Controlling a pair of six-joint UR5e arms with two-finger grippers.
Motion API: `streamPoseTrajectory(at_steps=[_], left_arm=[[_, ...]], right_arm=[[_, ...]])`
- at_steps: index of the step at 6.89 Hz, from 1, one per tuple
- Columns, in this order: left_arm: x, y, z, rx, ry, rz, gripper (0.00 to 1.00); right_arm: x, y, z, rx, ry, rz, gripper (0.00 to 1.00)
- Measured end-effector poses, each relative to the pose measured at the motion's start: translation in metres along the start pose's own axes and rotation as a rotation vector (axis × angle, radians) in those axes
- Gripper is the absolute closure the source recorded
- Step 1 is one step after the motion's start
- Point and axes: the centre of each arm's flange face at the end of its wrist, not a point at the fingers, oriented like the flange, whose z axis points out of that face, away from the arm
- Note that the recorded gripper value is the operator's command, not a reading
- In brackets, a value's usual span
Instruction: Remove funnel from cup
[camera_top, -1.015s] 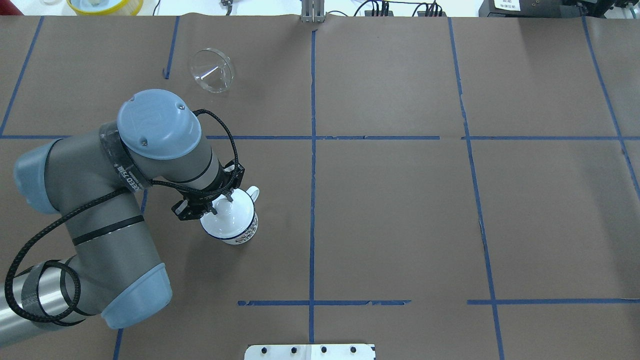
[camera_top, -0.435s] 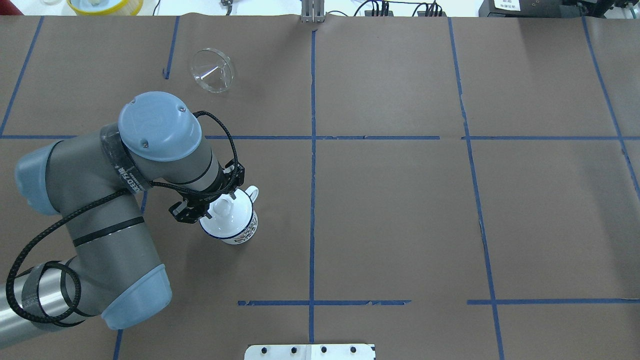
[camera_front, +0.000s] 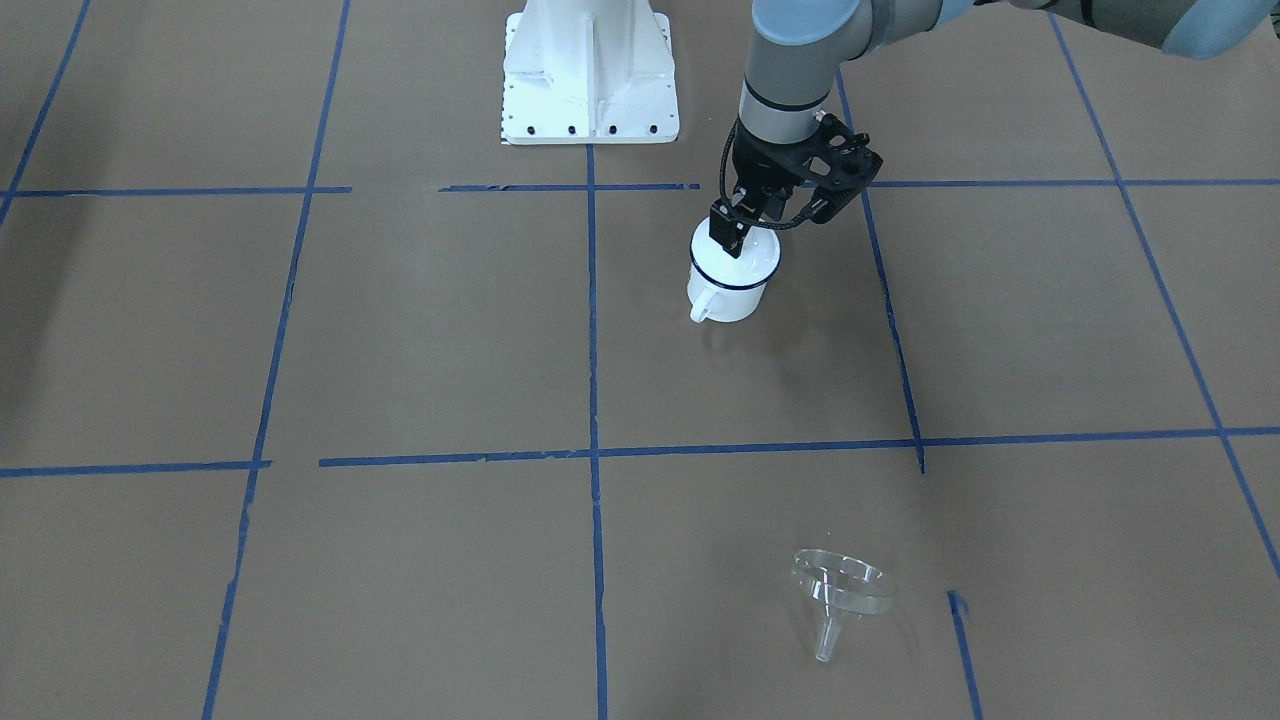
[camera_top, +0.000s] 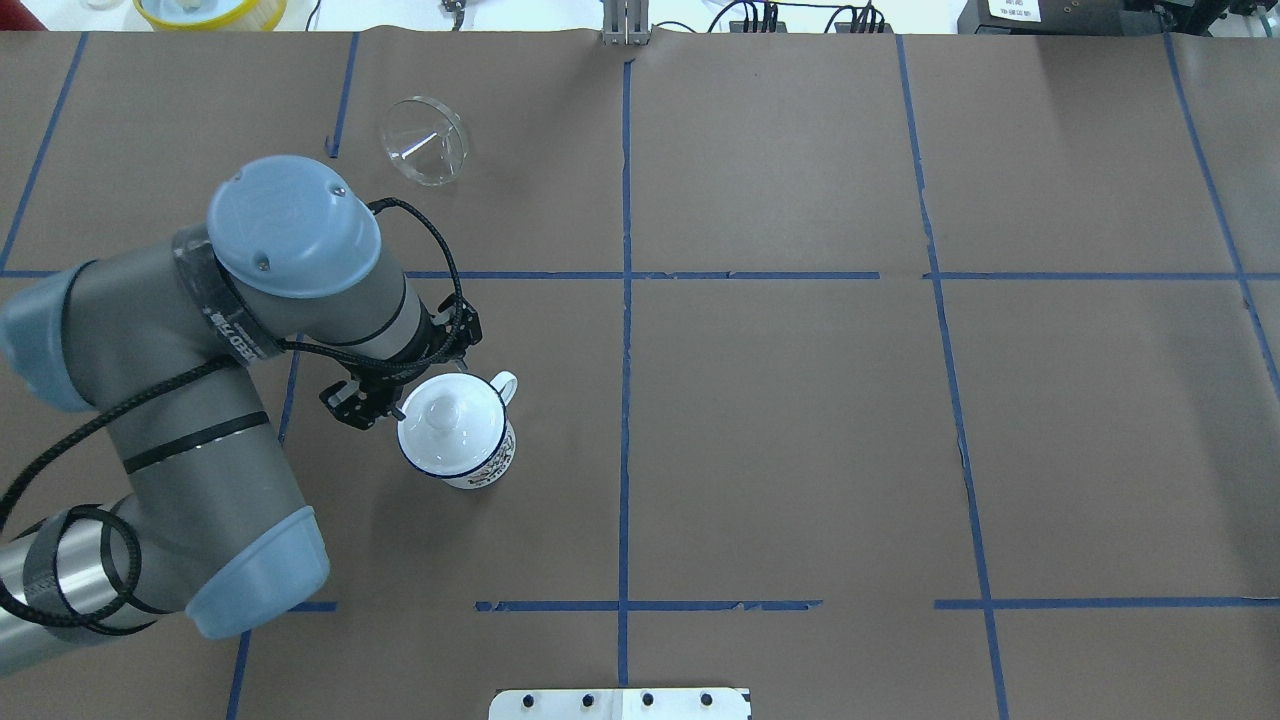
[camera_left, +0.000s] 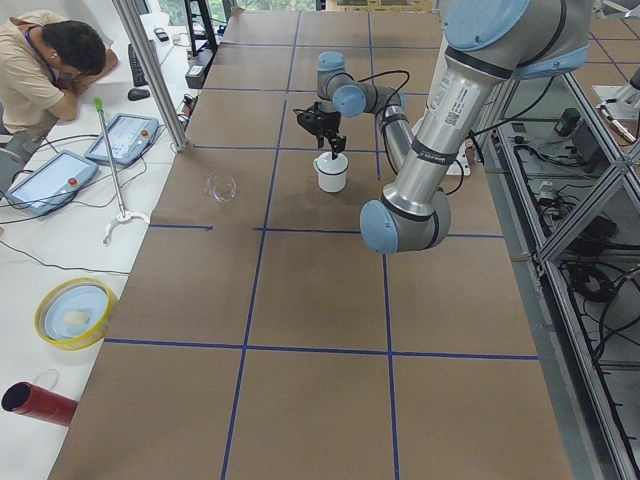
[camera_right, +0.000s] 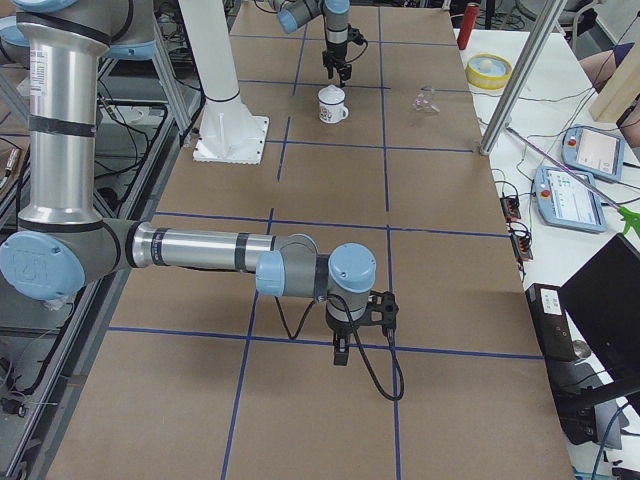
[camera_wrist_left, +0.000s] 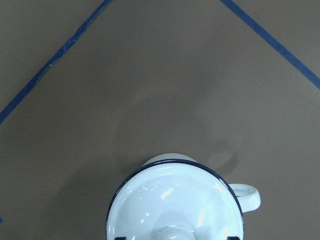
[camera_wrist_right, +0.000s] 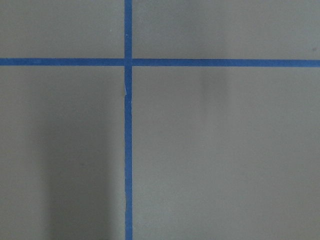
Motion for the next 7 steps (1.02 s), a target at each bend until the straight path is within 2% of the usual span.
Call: streamPoseTrajectory(at_steps=[1,3,4,7], left_arm=[[-0.007,-0.028,-0.019,0.027,0.028,0.066,0.01],[-0.027,-0.103,-0.054,0.091,0.05,0.24,0.01],[-0.048,-0.151,-0.069,0.102,0.041,0.327,0.01],[-0.161,-0.314,-0.096,0.093,-0.04,0.591,0.0]], right_arm=[[0.0,0.0,0.0,0.0,0.0,0.0,0.0],[0.0,0.0,0.0,0.0,0.0,0.0,0.0],[0.0,0.0,0.0,0.0,0.0,0.0,0.0],[0.0,0.0,0.0,0.0,0.0,0.0,0.0]])
